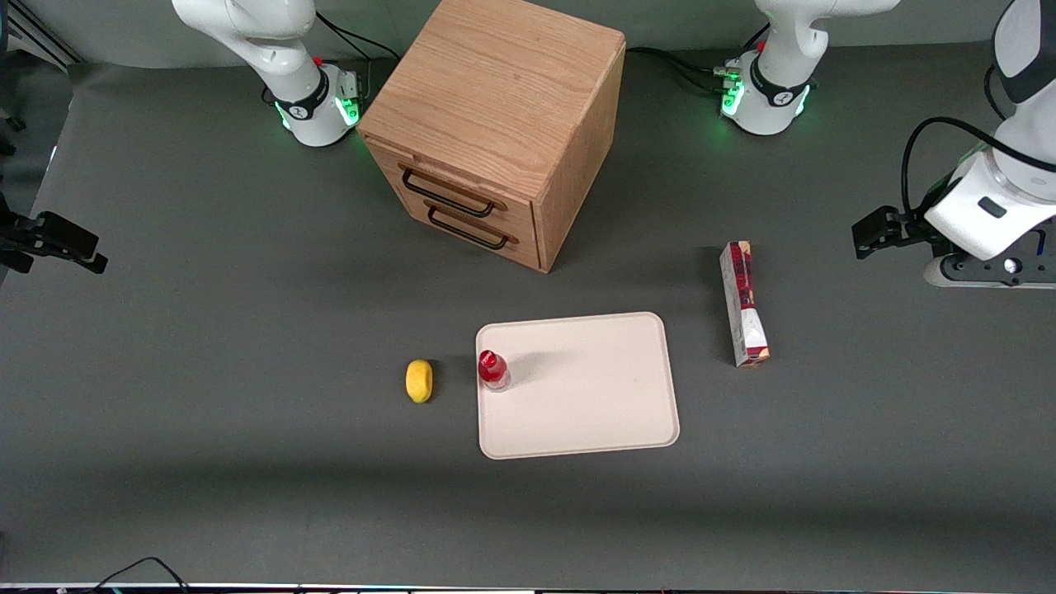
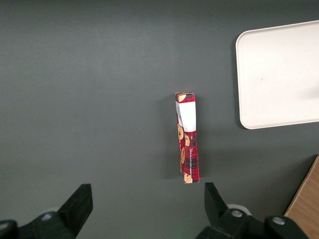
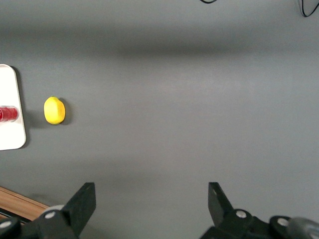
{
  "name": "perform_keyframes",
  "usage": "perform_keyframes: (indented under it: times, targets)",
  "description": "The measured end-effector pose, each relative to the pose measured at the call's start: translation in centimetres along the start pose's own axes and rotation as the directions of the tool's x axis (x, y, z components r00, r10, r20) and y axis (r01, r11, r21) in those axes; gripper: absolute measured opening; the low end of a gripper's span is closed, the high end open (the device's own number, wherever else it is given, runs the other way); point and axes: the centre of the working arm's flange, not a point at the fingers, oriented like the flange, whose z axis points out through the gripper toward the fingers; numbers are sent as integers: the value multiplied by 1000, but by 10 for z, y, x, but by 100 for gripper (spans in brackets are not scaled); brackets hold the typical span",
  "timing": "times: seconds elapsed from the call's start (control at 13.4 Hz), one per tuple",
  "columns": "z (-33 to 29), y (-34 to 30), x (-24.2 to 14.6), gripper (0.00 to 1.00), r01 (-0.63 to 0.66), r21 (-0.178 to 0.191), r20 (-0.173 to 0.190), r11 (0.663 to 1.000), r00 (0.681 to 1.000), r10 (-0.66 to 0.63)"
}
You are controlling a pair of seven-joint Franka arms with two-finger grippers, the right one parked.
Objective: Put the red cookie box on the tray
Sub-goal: 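Move the open left gripper down over the red plaid cookie box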
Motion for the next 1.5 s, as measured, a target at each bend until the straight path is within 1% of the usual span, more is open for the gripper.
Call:
perform_keyframes:
  times: [0.15, 0.45, 0.6, 0.75, 1.05, 1.2, 1.35, 1.42, 1.5]
  targets:
    - [2, 0, -1, 100, -1, 1, 11, 1000, 1000, 1]
    - [33, 7, -2, 100, -13, 5, 71, 1000, 997, 12]
    - [57, 15, -1, 100, -27, 5, 80, 1000, 996, 27]
    - [85, 23, 1, 100, -41, 3, 74, 999, 996, 41]
    - [149, 41, -2, 100, -45, -2, 50, 999, 998, 45]
    - [177, 43, -6, 100, -47, -6, 28, 999, 998, 47]
    - [209, 45, -11, 100, -50, -12, -5, 999, 999, 50]
    - [227, 45, -15, 100, -51, -15, -11, 999, 999, 51]
    - [243, 46, -18, 100, -52, -18, -9, 998, 999, 52]
